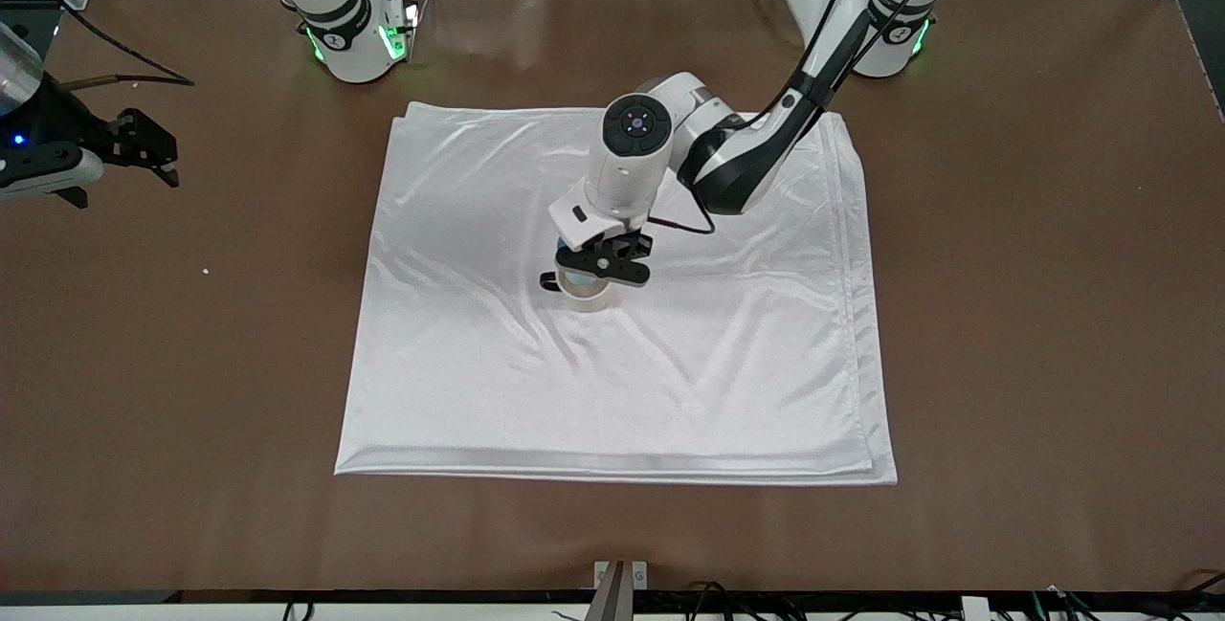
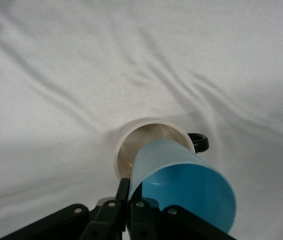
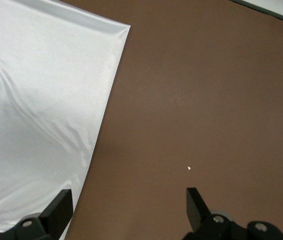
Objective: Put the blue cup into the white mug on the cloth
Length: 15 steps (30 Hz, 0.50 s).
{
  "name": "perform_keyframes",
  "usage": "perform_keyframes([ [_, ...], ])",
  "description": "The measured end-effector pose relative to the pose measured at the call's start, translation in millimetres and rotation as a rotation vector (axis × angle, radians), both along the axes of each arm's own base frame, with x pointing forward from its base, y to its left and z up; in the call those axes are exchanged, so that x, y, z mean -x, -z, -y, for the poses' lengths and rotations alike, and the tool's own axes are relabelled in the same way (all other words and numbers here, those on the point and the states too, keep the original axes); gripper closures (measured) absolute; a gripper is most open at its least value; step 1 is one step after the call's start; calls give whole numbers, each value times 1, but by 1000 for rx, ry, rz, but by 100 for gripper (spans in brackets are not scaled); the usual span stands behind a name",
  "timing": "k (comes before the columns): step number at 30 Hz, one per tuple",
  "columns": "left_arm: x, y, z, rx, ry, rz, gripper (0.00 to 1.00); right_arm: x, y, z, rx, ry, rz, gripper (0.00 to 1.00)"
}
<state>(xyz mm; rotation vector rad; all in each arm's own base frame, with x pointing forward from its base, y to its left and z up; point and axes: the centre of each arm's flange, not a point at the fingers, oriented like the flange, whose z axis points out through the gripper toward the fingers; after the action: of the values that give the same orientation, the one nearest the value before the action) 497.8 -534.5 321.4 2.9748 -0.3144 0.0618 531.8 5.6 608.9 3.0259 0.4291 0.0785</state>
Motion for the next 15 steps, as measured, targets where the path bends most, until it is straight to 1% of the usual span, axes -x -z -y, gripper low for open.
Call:
perform_keyframes([
  [5,4,13,5,-8,12,5,96,0,0,5,-6,75,4,0],
  [9,7,20,8,-17,1,2,96,1,0,12,-24,158,0,0],
  [15,7,23,8,-22,-7,0,96,1,-4,14,-51,259,8,0],
])
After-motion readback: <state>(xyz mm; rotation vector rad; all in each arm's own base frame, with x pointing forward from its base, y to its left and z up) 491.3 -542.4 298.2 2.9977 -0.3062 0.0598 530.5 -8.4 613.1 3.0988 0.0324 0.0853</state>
